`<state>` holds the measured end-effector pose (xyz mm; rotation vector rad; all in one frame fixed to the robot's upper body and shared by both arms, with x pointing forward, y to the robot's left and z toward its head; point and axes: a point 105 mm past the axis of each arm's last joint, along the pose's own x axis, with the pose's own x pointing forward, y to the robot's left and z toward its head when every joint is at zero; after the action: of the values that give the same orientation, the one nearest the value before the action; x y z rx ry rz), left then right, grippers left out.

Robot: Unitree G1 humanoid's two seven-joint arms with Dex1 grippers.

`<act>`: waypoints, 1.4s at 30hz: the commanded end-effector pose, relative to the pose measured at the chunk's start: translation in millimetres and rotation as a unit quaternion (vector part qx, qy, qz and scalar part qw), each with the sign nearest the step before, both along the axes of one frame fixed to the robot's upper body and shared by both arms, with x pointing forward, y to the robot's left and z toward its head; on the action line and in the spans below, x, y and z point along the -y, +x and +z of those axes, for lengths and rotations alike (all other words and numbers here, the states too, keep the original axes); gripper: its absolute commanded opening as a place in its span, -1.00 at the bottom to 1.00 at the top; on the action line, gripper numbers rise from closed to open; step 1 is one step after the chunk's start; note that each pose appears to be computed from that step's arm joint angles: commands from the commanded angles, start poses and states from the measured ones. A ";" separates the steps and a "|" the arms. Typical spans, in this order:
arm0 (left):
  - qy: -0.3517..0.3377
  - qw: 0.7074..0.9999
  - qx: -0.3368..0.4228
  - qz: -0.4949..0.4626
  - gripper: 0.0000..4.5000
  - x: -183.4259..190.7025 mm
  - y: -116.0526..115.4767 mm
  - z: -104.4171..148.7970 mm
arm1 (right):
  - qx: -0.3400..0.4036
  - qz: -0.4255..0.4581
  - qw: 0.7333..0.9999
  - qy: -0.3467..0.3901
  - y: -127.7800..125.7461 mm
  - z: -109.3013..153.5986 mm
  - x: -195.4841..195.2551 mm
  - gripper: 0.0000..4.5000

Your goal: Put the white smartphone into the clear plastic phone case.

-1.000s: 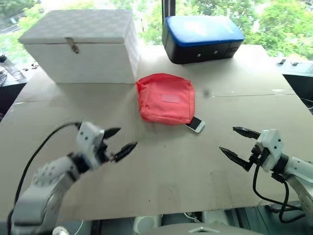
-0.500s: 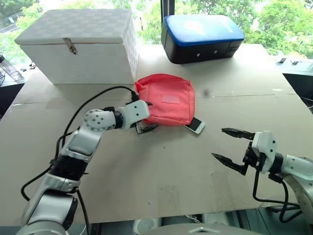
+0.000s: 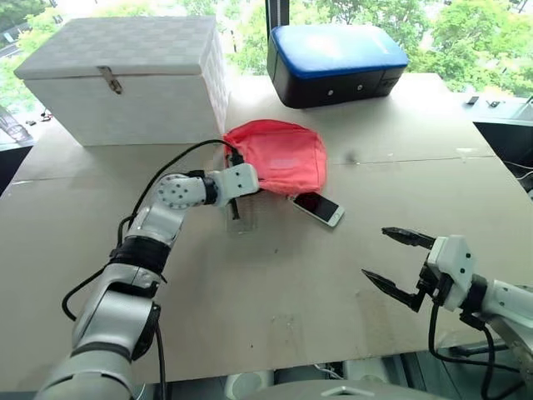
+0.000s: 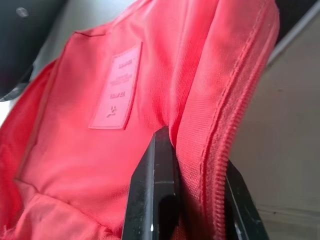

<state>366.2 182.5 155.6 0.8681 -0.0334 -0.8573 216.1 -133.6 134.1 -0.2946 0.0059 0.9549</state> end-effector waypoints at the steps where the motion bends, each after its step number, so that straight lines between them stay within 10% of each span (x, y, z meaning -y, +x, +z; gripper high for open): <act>1: 0.003 0.996 0.051 0.075 -0.94 -46.1 -15.0 42.7 | 0.019 0.024 0.999 0.016 1.4 11.1 -10.1 1.00; 14: 0.110 0.906 -0.101 0.396 -0.94 -253.0 -146.0 -37.2 | 0.014 0.108 0.994 0.023 25.6 24.0 -24.9 1.00; 17: 0.076 0.909 -0.089 0.399 -0.94 -247.8 -143.3 -37.5 | 0.015 0.112 0.993 0.020 29.4 26.2 -26.0 1.00; 20: -0.066 0.933 -0.126 0.330 -0.53 -203.5 -132.8 -32.1 | 0.021 0.108 0.994 0.024 32.0 31.2 -27.4 1.00; 27: -0.137 0.955 -0.249 0.085 0.99 -96.6 -124.4 31.7 | 0.015 0.101 0.994 0.030 26.1 36.2 -24.6 1.00; 42: 0.087 0.951 -0.274 -0.112 0.99 -38.2 -44.7 -25.8 | 0.023 0.052 0.998 0.018 15.5 37.2 -15.0 1.00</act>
<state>316.6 214.2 129.9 0.7071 0.4344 -1.2891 236.3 -118.7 159.6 -0.2558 -0.0181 1.0599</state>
